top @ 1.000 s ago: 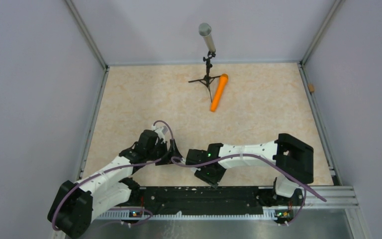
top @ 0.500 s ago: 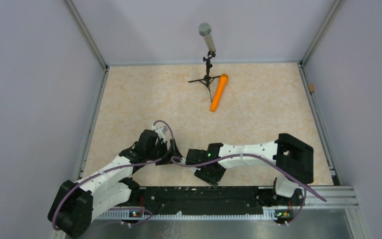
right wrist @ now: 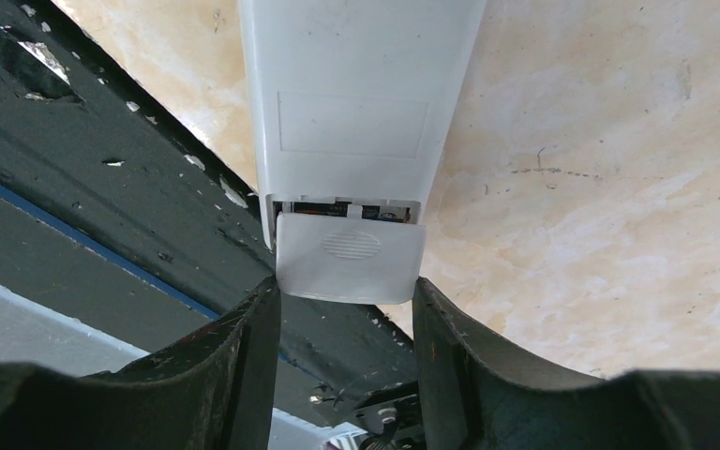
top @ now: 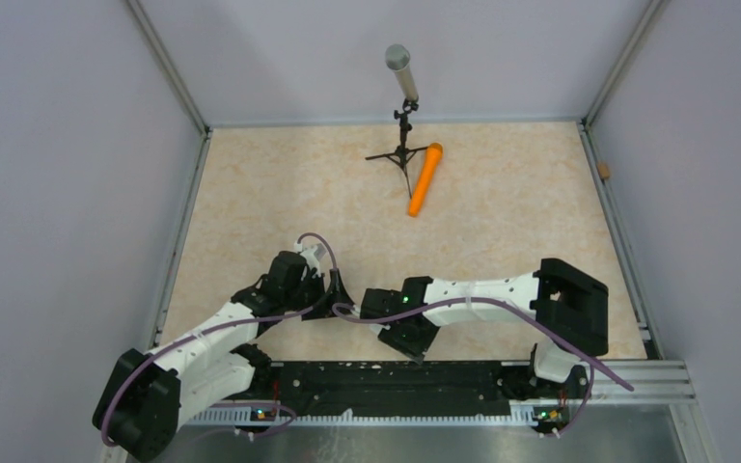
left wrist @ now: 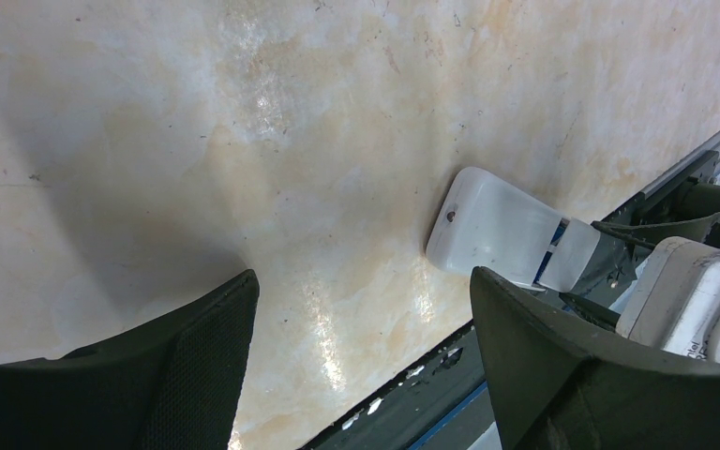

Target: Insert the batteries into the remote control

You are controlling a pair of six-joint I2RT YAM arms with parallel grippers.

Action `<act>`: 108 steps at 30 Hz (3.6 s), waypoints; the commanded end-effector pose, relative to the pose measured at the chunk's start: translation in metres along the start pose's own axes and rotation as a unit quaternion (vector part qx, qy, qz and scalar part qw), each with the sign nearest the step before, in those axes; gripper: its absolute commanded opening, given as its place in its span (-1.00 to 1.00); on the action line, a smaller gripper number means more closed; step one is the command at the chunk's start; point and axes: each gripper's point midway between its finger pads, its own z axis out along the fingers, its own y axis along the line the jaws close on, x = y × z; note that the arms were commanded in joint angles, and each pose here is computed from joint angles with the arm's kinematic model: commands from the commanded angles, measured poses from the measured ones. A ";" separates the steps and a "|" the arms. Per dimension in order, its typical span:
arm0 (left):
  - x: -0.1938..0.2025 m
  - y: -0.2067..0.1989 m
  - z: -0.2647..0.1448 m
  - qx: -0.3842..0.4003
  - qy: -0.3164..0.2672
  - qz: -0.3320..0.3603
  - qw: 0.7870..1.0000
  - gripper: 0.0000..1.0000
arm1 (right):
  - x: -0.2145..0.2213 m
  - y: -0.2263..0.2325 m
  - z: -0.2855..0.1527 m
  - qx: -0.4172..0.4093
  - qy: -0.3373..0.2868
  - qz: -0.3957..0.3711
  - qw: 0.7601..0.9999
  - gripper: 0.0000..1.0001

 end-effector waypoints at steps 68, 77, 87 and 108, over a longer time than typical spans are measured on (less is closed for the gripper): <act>-0.001 -0.001 0.002 0.011 -0.003 0.006 1.000 0.67 | -0.019 0.005 -0.006 -0.019 -0.026 0.011 0.999 -0.78; -0.001 -0.001 0.002 0.012 -0.003 0.006 1.000 0.67 | -0.026 0.007 -0.004 -0.021 -0.033 0.010 0.999 -0.77; 0.000 -0.001 0.002 0.013 -0.002 0.006 1.000 0.67 | -0.028 0.005 0.002 -0.014 -0.028 0.014 0.999 -0.77; 0.005 -0.003 0.005 0.022 0.014 0.007 1.000 0.66 | -0.043 0.007 0.003 -0.023 -0.048 0.025 0.998 -0.58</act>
